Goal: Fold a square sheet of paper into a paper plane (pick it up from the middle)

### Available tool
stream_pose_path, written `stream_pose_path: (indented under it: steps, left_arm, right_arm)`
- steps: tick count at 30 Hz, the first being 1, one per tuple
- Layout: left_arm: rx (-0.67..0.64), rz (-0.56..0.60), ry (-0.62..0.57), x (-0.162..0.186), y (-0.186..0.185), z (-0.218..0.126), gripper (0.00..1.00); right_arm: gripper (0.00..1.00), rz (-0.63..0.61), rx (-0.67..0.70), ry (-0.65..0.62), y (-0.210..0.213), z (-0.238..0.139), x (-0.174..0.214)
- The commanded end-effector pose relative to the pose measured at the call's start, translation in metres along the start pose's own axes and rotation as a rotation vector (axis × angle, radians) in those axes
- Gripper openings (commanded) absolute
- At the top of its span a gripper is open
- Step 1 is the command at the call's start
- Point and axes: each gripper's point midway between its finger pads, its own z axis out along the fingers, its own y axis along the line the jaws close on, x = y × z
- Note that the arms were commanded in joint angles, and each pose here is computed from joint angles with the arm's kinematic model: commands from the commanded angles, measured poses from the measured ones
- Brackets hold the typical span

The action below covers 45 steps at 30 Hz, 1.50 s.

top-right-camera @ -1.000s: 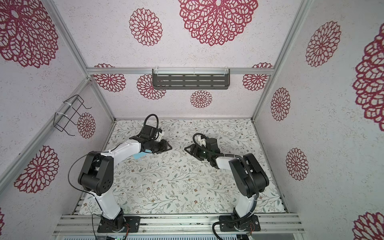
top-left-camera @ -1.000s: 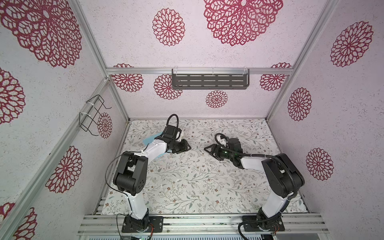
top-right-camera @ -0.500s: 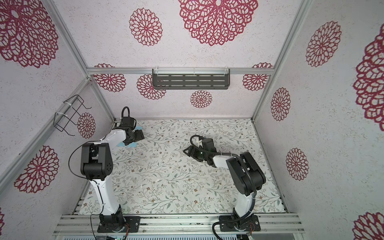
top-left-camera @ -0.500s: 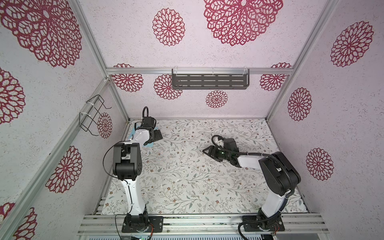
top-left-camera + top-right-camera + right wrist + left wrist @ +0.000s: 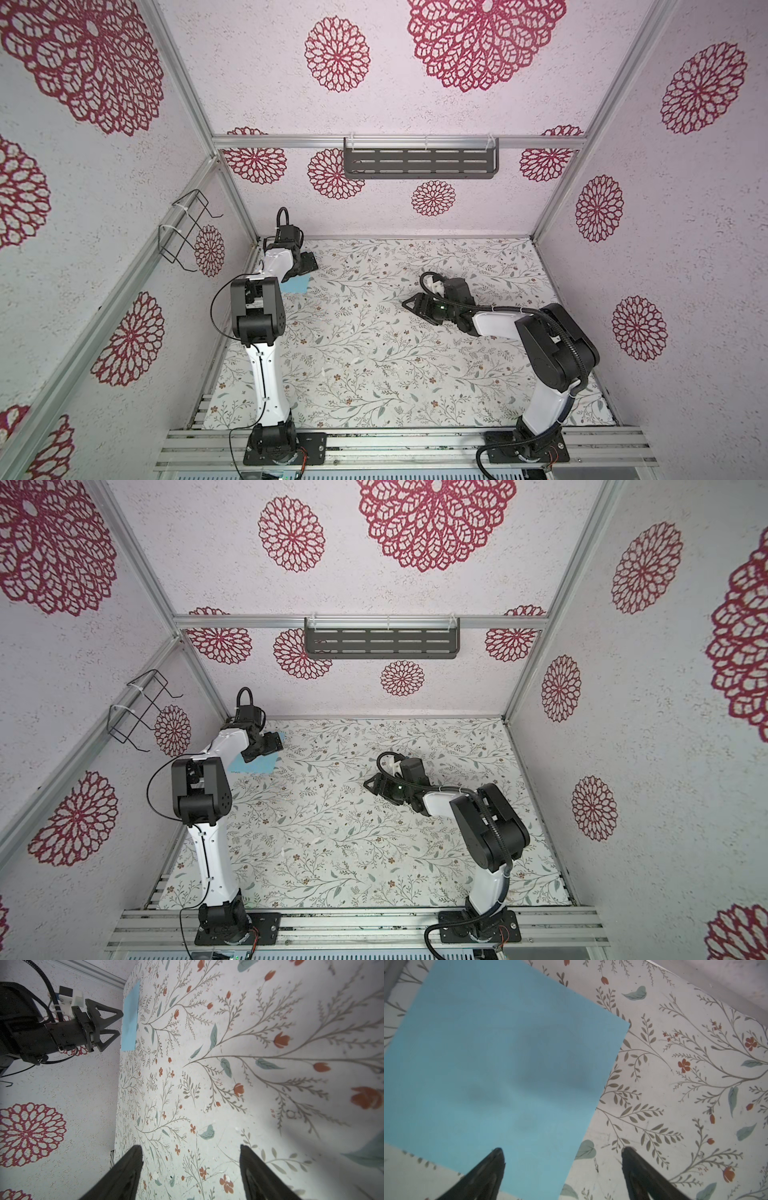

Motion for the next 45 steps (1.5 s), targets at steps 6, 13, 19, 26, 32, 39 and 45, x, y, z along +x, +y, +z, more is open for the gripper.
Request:
stream_pose_path:
  steps: [6,13,19,26,32,39,45]
  left_arm:
    - [0.062,-0.039,0.157,0.039,-0.009,0.018,0.91]
    - [0.127,-0.085,0.289,0.075,-0.02,0.015,0.89]
    - [0.182,-0.084,0.379,0.121,-0.045,-0.005,0.87]
    - [0.255,-0.039,0.465,0.208,-0.097,-0.048,0.86]
    - [0.354,-0.027,0.535,0.274,-0.14,-0.092,0.85]
    - [0.517,-0.019,0.513,0.27,-0.184,-0.13,0.84]
    - [0.567,0.038,0.349,0.215,-0.185,-0.167,0.88]
  right_arm:
    - [0.77,-0.015,-0.032,-0.024,0.013,-0.001,-0.008]
    - [0.77,-0.009,-0.026,-0.034,0.013,-0.002,-0.009]
    - [0.77,-0.002,-0.005,-0.041,0.008,-0.003,-0.01]
    - [0.77,0.014,0.032,-0.06,-0.002,-0.009,-0.013]
    - [0.76,0.021,0.095,-0.08,-0.016,-0.023,-0.014]
    - [0.73,-0.017,0.154,-0.069,-0.016,-0.032,-0.015]
    - [0.68,-0.045,0.097,-0.015,0.018,-0.012,-0.004]
